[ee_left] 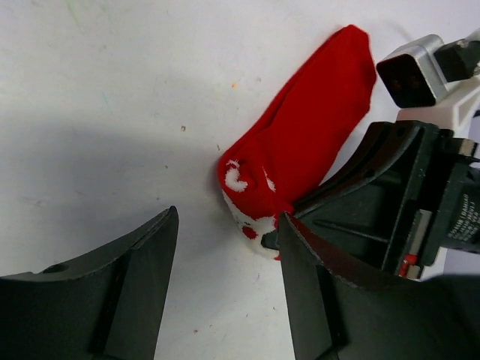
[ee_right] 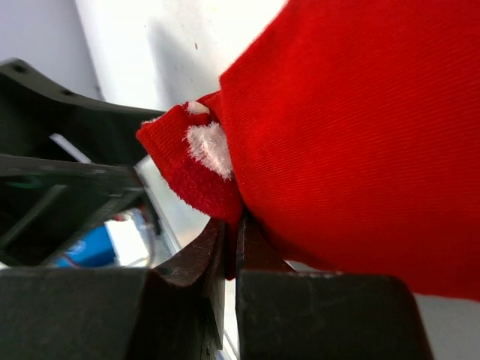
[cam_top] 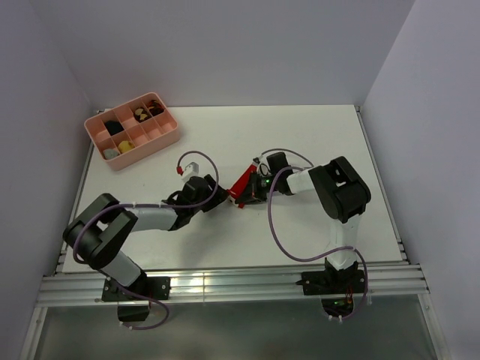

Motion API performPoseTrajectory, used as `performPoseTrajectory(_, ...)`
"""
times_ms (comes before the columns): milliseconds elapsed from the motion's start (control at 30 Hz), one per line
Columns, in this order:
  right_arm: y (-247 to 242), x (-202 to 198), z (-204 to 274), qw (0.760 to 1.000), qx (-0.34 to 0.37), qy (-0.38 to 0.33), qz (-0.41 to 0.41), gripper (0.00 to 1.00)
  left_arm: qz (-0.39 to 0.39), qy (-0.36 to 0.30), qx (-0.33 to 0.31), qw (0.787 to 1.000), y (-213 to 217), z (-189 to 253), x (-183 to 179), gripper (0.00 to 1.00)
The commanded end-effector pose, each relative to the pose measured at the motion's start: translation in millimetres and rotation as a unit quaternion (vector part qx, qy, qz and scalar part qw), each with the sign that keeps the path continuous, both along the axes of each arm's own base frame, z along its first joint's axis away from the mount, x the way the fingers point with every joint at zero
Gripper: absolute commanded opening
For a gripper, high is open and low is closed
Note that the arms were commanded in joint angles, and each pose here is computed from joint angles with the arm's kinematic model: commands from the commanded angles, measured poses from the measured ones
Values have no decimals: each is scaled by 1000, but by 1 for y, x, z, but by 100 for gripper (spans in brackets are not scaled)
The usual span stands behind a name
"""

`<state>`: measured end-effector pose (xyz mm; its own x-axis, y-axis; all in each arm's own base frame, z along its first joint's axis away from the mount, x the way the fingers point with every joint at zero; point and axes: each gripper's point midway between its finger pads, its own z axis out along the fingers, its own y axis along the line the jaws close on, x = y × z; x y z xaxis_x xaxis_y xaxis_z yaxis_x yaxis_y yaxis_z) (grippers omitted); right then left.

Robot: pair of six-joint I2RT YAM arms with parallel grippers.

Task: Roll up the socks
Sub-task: Roll the sock at the center of the board.

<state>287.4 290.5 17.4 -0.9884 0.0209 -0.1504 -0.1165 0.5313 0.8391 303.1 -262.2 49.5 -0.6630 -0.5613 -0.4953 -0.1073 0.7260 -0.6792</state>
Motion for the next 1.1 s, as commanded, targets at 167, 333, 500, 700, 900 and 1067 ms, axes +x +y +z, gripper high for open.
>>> performPoseTrajectory(167, -4, -5, -19, 996, -11, 66, -61, 0, 30, 29, -45, 998, -19, -7, 8, 57)
performPoseTrajectory(333, -3, -7, -21, 995, -7, 74, -65, 0, 29, 28, -47, 998, -25, -8, 15, 54)
performPoseTrajectory(500, -4, -6, -21, 995, -8, 68, -67, 0, 22, 40, -34, 998, -28, -18, 15, 49)
performPoseTrajectory(700, -3, -2, -21, 996, -12, 57, -66, 0, 17, 65, -29, 997, -27, -34, 8, 38)
performPoseTrajectory(900, -5, 5, -13, 997, -41, 17, -59, 0, 16, 65, -20, 998, -28, -35, 10, 20)
performPoseTrajectory(1067, -5, 9, -1, 995, -75, -37, -49, 20, 11, 76, 9, 997, -26, -36, 11, 3)
